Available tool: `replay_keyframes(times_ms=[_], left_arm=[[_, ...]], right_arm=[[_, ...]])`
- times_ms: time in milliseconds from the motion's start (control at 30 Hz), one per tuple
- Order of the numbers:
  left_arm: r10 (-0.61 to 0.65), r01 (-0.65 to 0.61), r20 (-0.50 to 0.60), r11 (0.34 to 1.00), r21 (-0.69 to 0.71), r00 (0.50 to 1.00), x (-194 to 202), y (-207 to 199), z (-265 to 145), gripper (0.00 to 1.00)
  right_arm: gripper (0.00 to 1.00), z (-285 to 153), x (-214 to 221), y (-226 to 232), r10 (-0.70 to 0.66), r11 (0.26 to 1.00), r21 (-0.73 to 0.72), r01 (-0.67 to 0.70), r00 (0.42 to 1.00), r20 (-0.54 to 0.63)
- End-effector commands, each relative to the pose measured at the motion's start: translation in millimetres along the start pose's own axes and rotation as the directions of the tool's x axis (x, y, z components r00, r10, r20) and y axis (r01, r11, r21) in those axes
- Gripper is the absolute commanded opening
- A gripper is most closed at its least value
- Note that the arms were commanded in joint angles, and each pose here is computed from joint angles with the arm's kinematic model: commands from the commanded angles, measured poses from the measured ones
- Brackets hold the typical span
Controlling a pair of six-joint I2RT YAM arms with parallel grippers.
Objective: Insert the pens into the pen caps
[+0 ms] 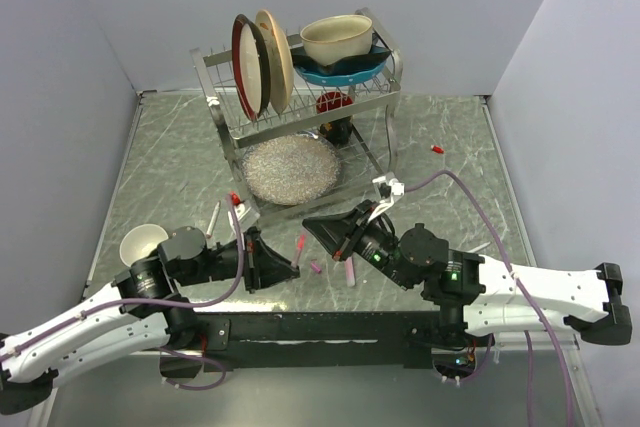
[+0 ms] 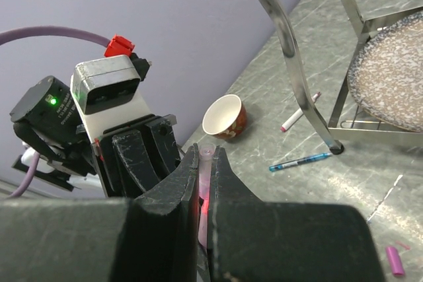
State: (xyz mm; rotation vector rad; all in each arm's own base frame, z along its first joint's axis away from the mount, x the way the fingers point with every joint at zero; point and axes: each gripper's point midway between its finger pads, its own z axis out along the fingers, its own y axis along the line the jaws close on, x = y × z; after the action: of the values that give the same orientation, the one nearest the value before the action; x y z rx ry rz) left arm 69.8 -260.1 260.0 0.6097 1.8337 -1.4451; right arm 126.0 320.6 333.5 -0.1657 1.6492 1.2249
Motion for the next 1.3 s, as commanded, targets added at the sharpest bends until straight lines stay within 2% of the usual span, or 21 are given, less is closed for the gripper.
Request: replay_keyframes(times_ms=[0,267,400,567,867,1033,1267], left_arm=[[0.04,-0.042,0.224,0.999,0.003,0.974,-64,-18,0,0.01],[0.037,-0.04,0.222,0.999,0.007,0.974,-66,-19,3,0.01],[0.038,-0.044,0.228,0.999,0.02,0.973,-66,-21,2,0.01],[0.034,-0.033,0.254,0.999,-0.006,0.966,-70,-17,0,0.01],[0.022,0.01,0.29,0.994,-0.108,0.957,-77,5,5,0.01],[0.057,0.001,0.324,0.985,-0.175,0.944,-92,12,5,0.01],[0.094,-0.013,0.399,0.98,-0.2,0.912,-115,9,1,0.01]], right_arm=[[0.0,-12,41,1,-0.055,0.998,-0.033,0.051,0.988,-0.146],[0.0,-12,47,-14,-0.085,0.995,0.034,0.09,0.99,-0.115],[0.0,-8,47,-8,-0.081,0.997,0.003,0.082,0.992,-0.099],[0.0,-6,51,-5,-0.04,0.999,0.026,0.044,0.99,-0.132],[0.0,-18,85,14,0.059,0.994,-0.078,-0.082,0.961,-0.27],[0.0,-36,111,28,0.09,0.971,-0.17,-0.167,0.917,-0.389],[0.0,-56,128,40,0.126,0.942,-0.214,-0.257,0.865,-0.486]])
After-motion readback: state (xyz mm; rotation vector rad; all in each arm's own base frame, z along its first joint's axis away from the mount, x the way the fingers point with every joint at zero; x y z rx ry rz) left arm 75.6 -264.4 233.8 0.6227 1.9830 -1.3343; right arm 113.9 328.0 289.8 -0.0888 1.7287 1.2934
